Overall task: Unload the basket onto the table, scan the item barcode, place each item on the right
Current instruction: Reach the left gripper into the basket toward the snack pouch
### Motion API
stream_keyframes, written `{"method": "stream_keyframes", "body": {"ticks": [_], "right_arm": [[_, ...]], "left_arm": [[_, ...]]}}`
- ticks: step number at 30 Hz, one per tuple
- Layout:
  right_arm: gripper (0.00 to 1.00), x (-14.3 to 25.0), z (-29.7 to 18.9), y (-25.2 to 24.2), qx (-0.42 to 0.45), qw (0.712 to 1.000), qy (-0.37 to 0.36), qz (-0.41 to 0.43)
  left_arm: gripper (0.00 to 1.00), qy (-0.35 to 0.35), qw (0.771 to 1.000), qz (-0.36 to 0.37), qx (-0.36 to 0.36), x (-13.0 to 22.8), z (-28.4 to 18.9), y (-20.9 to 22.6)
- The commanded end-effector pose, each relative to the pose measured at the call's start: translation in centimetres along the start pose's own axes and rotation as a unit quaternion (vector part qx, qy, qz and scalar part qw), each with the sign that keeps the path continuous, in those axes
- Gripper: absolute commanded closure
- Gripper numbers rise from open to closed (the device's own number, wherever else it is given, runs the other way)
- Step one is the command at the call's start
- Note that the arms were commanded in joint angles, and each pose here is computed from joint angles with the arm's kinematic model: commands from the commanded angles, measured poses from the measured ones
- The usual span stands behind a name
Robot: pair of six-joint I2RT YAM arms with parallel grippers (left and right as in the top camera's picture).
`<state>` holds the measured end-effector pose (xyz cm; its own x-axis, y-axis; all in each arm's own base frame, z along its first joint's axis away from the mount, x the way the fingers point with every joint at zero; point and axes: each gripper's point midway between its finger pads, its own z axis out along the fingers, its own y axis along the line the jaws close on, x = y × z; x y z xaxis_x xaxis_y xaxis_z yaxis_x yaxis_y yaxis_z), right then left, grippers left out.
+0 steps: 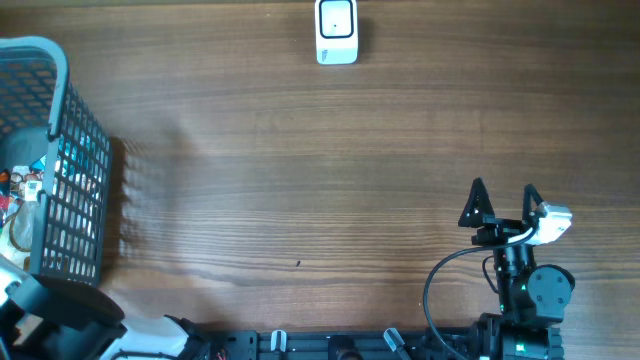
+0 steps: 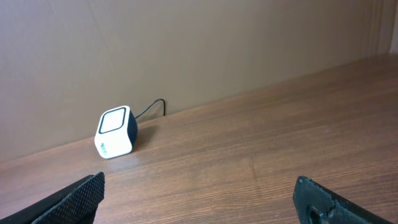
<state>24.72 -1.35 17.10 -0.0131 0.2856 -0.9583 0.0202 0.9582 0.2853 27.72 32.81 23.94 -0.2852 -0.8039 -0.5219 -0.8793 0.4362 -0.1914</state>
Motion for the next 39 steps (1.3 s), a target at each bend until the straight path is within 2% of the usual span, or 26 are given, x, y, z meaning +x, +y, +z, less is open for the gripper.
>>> {"method": "stream_keyframes", "body": {"ticks": [1,6,11,15,24,27,34,35,37,38,39], "right_arm": [[0.0,-0.2,0.0,-0.1,0.002,1.0,-0.005,0.002],[0.0,-0.2,0.0,-0.1,0.002,1.0,-0.005,0.002],[0.0,-0.2,0.0,-0.1,0.002,1.0,-0.005,0.001],[0.0,-0.2,0.0,-0.1,0.002,1.0,-0.005,0.001],[0.0,-0.2,0.0,-0.1,0.002,1.0,-0.005,0.001],[0.0,-0.2,0.0,-0.1,0.002,1.0,-0.005,0.001],[0.0,-0.2,0.0,-0.1,0.002,1.0,-0.005,0.001],[0.0,-0.2,0.0,-0.1,0.002,1.0,-0.005,0.002],[0.0,-0.2,0.0,-0.1,0.002,1.0,-0.005,0.001],[0.0,-0.2,0.0,-0.1,0.002,1.0,-0.005,0.001],[0.0,-0.2,0.0,-0.1,0.002,1.0,-0.005,0.001]], "left_arm": [[0.0,0.046,0.992,0.114,0.026,1.5,2.1,-0.5],[0.0,0.088,0.98,0.173,0.035,3.5,4.4,-0.2],[0.0,0.134,0.971,0.194,0.036,6.5,7.8,0.8],[0.0,0.132,0.971,0.194,0.045,7.5,9.9,0.8],[0.0,0.113,0.97,0.199,0.079,7.7,11.2,-0.2],[0.0,0.131,0.966,0.207,0.079,9.3,11.8,0.3],[0.01,0.151,0.962,0.212,0.078,10.5,11.9,0.7],[0.04,0.153,0.962,0.212,0.078,10.6,11.8,0.7],[0.21,0.156,0.962,0.211,0.078,10.8,11.8,0.8],[0.21,0.156,0.962,0.211,0.078,10.8,11.8,0.8],[0.12,0.156,0.962,0.211,0.078,10.8,11.8,0.8]]}}
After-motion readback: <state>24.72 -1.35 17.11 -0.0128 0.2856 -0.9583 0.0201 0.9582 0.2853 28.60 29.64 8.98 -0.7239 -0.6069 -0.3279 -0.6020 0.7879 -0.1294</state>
